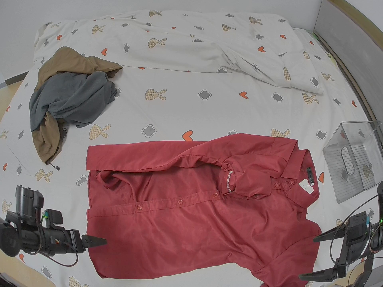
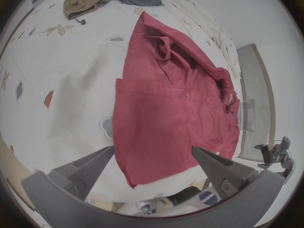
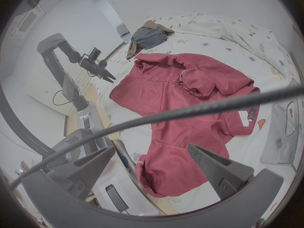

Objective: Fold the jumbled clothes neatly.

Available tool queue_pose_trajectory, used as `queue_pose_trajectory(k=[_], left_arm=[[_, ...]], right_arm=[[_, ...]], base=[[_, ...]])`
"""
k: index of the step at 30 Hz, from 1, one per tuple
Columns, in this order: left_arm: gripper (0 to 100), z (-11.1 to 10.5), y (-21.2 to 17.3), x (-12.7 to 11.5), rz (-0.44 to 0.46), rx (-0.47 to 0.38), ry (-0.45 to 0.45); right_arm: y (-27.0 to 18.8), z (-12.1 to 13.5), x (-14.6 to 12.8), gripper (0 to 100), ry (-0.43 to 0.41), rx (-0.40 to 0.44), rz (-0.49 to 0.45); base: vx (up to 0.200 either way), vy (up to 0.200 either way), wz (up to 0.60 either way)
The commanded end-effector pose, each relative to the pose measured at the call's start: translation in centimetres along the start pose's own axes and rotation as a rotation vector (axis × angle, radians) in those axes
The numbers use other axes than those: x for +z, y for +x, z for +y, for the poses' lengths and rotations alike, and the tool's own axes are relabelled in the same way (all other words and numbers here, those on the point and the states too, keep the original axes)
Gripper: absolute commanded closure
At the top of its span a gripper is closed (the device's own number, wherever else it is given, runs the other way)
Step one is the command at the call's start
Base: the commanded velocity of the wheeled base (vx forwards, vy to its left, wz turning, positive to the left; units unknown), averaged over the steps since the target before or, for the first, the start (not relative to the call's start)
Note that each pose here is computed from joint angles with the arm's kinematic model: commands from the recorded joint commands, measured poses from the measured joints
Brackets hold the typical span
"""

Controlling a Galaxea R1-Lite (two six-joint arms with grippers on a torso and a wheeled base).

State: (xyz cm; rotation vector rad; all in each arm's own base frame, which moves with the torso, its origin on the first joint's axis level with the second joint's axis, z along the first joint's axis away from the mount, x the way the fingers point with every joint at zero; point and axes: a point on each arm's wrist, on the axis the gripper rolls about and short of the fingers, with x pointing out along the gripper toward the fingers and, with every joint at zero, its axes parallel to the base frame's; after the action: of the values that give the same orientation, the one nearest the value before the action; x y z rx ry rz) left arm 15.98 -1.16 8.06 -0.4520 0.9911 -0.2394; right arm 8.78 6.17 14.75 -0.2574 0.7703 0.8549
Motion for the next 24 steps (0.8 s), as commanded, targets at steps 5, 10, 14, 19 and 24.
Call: queue_pose_trajectory(k=[5, 10, 14, 19, 24], left_arm=[[0, 3.4, 5.0, 1.5, 0.047, 0.101, -0.011], [0, 3.4, 5.2, 2.4, 0.013, 0.093, 0.001], [0, 3.4, 5.9, 3.6, -0.015, 0.081, 0.010], [100, 3.2, 6.1, 4.2, -0.031, 0.027, 0.025], [100, 3.0, 6.1, 4.3, -0.029, -0.024, 0.029]], right_arm=[[-0.2, -0.5, 0.3, 0, 0.028, -0.024, -0.041], [-0.1, -0.6, 0.7, 0, 0.019, -0.013, -0.078], [-0.1, -0.6, 0.7, 0, 0.019, -0.014, -0.087], [-0.2, -0.5, 0.7, 0, 0.035, -0.011, -0.090], [-0.2, -0.5, 0.7, 0, 0.035, -0.012, -0.090]], base=[[0.000, 0.000, 0.00], [0.000, 0.000, 0.00], [0.000, 0.000, 0.00], [0.000, 0.000, 0.00], [0.000, 0.000, 0.00]])
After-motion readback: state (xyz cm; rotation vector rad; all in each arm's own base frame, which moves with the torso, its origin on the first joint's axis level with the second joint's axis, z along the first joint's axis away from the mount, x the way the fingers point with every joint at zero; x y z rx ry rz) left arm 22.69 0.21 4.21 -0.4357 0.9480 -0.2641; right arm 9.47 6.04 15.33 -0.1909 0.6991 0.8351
